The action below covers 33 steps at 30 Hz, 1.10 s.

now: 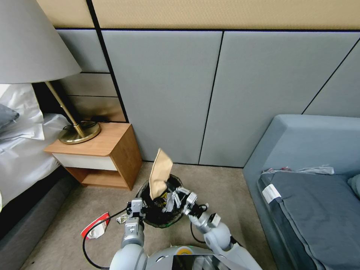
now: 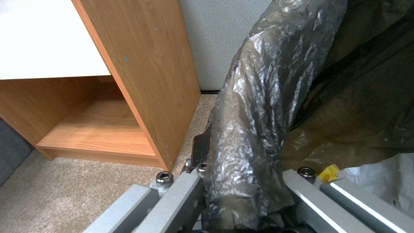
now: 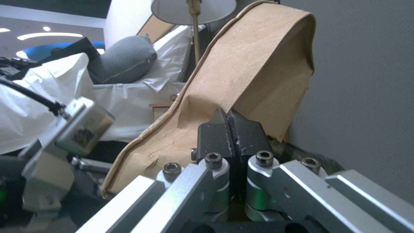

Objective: Pick up the trash bin, then pick up the garbage from the floor and place it into the trash bin.

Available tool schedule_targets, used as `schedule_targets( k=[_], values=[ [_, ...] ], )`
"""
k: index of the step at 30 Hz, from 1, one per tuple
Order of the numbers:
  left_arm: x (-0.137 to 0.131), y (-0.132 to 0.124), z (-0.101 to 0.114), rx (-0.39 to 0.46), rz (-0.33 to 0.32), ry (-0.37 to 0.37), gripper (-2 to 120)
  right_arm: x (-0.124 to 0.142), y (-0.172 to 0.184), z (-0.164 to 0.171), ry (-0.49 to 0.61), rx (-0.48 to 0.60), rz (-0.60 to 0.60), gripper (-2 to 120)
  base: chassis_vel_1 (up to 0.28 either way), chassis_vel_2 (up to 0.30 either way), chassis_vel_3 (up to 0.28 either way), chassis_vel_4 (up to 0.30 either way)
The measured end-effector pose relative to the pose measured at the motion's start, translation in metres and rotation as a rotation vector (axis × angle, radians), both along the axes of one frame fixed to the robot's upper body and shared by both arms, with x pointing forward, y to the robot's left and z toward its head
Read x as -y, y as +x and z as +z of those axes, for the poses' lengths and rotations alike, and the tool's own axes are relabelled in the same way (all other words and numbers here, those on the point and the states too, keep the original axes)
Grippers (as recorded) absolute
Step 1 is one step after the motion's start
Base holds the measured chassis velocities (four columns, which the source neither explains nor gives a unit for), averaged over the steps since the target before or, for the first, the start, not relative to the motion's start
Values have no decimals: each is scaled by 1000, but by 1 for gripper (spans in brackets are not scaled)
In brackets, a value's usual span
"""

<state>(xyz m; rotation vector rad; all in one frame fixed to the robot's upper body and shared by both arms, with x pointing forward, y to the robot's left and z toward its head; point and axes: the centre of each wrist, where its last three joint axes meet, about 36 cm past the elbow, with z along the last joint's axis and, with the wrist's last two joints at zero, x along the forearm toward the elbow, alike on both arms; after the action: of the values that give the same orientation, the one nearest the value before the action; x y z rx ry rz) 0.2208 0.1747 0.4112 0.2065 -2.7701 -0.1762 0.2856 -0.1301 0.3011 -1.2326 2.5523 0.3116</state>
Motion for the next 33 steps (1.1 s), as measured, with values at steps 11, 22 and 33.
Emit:
schedule_targets(
  k=[11,22,33],
  values=[
    [-1,1,1,5,2,-2,0,6,-7,-25,-19,-48,-28,0,0,0,0,0],
    [-2,4,3,8,4,-6,0,8,-7,-31,-27,-57,-26,0,0,0,0,0],
    [-2,4,2,7,3,-8,0,9,-13,-32,-46,-57,-15,39,0,0,0,0]
  ],
)
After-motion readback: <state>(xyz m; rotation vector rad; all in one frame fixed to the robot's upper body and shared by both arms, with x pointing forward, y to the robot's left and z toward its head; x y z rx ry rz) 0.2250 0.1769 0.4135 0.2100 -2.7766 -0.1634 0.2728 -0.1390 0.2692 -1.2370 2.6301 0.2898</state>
